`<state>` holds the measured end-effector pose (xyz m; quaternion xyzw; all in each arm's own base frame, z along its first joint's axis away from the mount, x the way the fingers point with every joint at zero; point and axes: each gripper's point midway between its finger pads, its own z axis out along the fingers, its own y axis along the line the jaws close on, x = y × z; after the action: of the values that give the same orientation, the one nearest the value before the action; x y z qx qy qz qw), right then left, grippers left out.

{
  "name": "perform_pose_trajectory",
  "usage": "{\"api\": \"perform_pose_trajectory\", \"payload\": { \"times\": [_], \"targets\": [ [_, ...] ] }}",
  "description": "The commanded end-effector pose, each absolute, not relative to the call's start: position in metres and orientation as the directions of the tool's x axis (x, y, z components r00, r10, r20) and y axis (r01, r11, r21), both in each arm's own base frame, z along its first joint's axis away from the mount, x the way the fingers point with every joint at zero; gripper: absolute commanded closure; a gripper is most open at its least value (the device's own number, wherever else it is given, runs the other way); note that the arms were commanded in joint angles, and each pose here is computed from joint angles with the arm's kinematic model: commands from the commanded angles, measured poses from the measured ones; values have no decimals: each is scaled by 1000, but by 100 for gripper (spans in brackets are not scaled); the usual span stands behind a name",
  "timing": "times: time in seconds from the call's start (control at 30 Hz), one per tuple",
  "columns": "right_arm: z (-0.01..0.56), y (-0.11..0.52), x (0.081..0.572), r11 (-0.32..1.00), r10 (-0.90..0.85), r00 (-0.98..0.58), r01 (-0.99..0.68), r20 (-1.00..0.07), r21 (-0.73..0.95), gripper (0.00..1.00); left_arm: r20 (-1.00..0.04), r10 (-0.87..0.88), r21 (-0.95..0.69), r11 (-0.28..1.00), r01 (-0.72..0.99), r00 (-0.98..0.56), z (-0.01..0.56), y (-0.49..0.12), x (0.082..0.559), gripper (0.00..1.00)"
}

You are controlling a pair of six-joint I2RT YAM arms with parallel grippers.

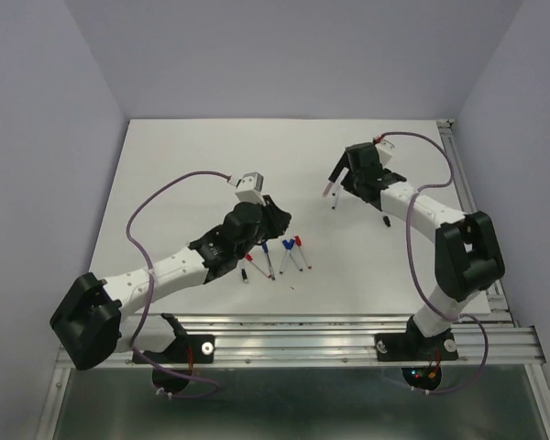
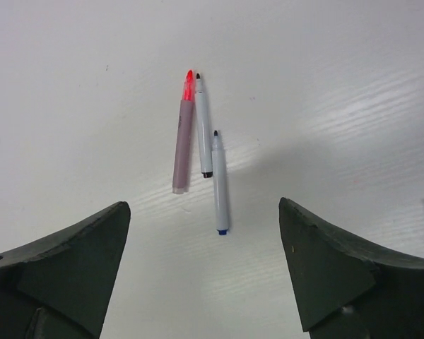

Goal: Open the pen caps

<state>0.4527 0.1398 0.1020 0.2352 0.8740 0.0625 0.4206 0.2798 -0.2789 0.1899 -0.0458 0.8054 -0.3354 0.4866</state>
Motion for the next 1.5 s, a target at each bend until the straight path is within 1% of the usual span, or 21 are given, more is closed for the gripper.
{"api": "perform_pose_trajectory", "payload": {
  "times": [0.0, 0.07, 0.1, 0.17, 0.3, 0.33, 0.43, 0.47, 0.5, 0.53, 0.57, 0.6, 0.73, 0.77, 0.8, 0.93, 1.03, 1.13, 1.23, 1.4, 1.47],
  "targets": [
    [141, 112, 424, 816, 551, -428, 458, -717, 354, 0, -762, -382, -589, 744, 315, -522, 206, -307, 281, 100],
    [149, 87, 395, 765, 587, -370, 546, -720, 342, 0, -757, -375, -598, 728, 335, -535, 209, -321, 283, 100],
    [153, 75, 386, 676, 656, -274, 627, -703, 387, 0, -754, -349, -586, 739, 331, -556, 196, -330, 285, 100],
    [157, 59, 353, 605, 705, -216, 680, -676, 414, 0, -749, -324, -578, 746, 331, -578, 186, -346, 292, 100],
    [161, 51, 321, 611, 724, -191, 625, -663, 487, 0, -729, -265, -588, 715, 378, -631, 176, -387, 299, 100],
    [152, 49, 312, 620, 718, -206, 622, -665, 477, 0, -728, -258, -602, 683, 413, -635, 189, -407, 299, 100],
    [158, 39, 292, 612, 722, -185, 621, -667, 490, 0, -698, -186, -605, 671, 429, -692, 161, -445, 296, 100],
    [156, 36, 287, 601, 728, -178, 630, -662, 491, 0, -701, -200, -618, 649, 443, -685, 174, -460, 302, 100],
    [153, 34, 282, 594, 733, -175, 635, -658, 494, 0, -684, -171, -611, 665, 429, -709, 150, -470, 305, 100],
    [158, 32, 276, 586, 742, -158, 626, -652, 515, 0, -667, -143, -622, 647, 441, -731, 145, -481, 300, 100],
    [160, 32, 274, 583, 746, -149, 618, -649, 527, 0, -673, -153, -632, 627, 456, -723, 158, -495, 306, 100],
    [156, 31, 270, 583, 749, -153, 615, -645, 531, 0, -662, -127, -623, 642, 448, -738, 137, -503, 308, 100],
    [164, 33, 264, 580, 765, -132, 567, -630, 585, 0, -641, -68, -596, 671, 440, -765, 110, -530, 319, 100],
    [169, 33, 263, 577, 770, -121, 552, -627, 602, 0, -649, -80, -607, 654, 452, -756, 122, -541, 324, 100],
    [170, 35, 263, 584, 769, -128, 538, -626, 608, 0, -637, -63, -600, 666, 443, -768, 104, -546, 325, 100],
    [170, 34, 259, 599, 761, -135, 522, -635, 607, 0, -634, -70, -600, 673, 432, -771, 96, -562, 335, 100],
    [166, 32, 256, 603, 756, -141, 530, -639, 596, 0, -639, -74, -592, 683, 428, -765, 90, -569, 344, 97],
    [162, 33, 254, 608, 755, -155, 529, -638, 592, 0, -638, -67, -586, 689, 426, -767, 83, -577, 349, 91],
    [159, 35, 254, 610, 757, -164, 527, -633, 592, 0, -629, -65, -594, 683, 426, -774, 78, -583, 350, 89],
    [157, 35, 251, 613, 755, -171, 529, -633, 587, 0, -620, -60, -605, 672, 427, -782, 78, -586, 348, 77],
    [157, 35, 251, 620, 750, -176, 526, -638, 583, 0, -618, -52, -609, 662, 436, -785, 82, -586, 345, 64]
  ]
}}
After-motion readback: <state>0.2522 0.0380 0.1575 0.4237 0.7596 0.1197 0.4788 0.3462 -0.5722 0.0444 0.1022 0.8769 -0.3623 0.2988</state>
